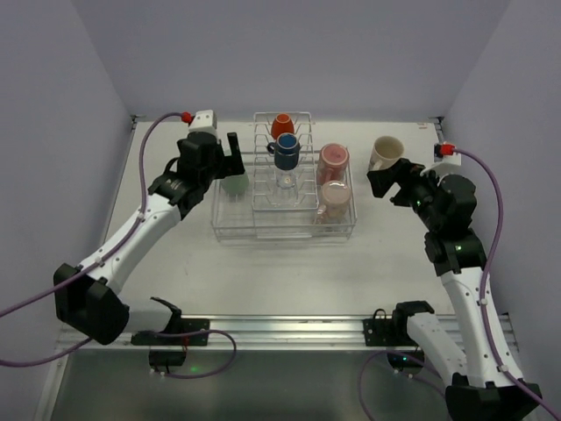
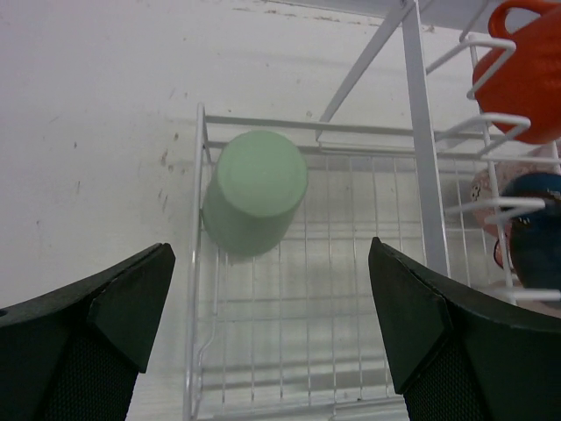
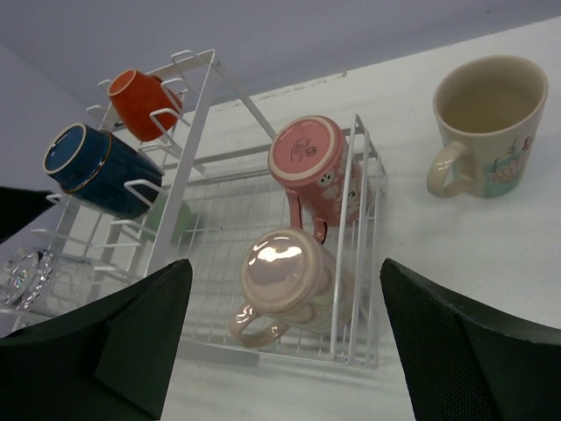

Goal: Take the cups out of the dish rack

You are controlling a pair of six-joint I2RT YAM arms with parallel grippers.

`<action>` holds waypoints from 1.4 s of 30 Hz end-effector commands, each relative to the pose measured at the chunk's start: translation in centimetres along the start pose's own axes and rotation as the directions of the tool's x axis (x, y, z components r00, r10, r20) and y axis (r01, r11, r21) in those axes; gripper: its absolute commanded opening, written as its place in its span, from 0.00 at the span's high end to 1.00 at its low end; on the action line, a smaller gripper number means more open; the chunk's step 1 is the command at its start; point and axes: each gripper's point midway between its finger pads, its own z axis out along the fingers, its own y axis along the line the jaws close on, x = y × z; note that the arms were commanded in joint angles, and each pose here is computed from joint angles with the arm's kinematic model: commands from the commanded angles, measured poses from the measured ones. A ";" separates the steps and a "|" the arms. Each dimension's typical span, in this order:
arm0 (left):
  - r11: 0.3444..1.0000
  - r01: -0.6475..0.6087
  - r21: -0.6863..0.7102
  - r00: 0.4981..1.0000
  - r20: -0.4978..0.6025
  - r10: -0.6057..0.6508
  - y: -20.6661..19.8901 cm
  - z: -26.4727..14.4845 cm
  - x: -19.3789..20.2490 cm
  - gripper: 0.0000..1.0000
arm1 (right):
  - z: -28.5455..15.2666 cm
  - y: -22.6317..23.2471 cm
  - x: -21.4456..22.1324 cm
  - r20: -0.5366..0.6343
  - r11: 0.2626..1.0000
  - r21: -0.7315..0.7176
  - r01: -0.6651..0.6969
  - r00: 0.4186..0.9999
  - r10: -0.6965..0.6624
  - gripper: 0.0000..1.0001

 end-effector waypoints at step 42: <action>0.985 -0.095 -0.143 0.987 0.118 0.112 0.7 4.6 -7.3 0.61 | -1.3 7.4 -1.4 0.030 0.962 -0.273 0.019 0.999 -0.011 0.13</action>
